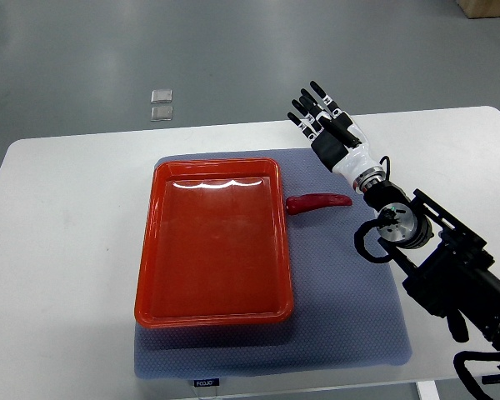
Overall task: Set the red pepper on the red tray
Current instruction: 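Move the right hand down toward the red pepper beside the tray, then close the right hand's fingers around the red pepper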
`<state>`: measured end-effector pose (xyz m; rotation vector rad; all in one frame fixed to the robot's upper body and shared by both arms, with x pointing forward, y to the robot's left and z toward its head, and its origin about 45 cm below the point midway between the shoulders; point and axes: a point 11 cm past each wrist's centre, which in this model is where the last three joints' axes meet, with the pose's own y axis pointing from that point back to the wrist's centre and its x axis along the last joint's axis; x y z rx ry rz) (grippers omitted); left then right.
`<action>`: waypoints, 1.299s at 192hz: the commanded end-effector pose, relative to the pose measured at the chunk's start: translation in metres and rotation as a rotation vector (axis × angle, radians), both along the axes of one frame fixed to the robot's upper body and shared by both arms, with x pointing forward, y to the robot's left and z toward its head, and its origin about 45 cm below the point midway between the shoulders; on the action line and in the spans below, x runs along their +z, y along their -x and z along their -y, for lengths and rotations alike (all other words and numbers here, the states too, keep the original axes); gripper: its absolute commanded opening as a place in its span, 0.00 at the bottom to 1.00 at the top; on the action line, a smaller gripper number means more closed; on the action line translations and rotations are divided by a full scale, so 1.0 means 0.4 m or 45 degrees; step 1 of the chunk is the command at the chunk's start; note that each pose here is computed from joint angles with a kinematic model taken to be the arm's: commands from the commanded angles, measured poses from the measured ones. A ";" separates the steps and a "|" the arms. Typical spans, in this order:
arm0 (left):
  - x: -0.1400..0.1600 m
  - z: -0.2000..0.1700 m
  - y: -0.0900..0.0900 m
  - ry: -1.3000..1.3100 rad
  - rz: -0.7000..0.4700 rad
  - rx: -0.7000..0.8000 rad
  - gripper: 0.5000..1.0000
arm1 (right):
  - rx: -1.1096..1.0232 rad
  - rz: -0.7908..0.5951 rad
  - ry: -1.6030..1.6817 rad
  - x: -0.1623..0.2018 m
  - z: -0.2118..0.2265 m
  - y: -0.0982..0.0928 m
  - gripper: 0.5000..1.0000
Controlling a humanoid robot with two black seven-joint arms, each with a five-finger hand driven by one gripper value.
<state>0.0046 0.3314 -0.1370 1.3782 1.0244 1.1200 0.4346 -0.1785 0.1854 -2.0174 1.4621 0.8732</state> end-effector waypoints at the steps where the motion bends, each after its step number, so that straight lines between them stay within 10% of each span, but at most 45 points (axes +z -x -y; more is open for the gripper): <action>1: 0.000 0.001 0.001 0.002 -0.002 -0.002 1.00 | 0.001 0.003 0.000 0.002 -0.001 -0.001 0.83; 75: 0.000 -0.001 0.000 -0.002 0.001 0.000 1.00 | 0.044 0.033 0.054 0.019 -0.007 -0.008 0.83; 157: -0.001 0.005 0.001 0.009 -0.002 -0.002 1.00 | 0.766 0.472 1.663 0.113 0.057 -0.023 0.83; 249: 0.000 0.000 0.000 0.002 -0.001 0.002 1.00 | 1.011 0.585 2.018 0.047 0.018 0.031 0.83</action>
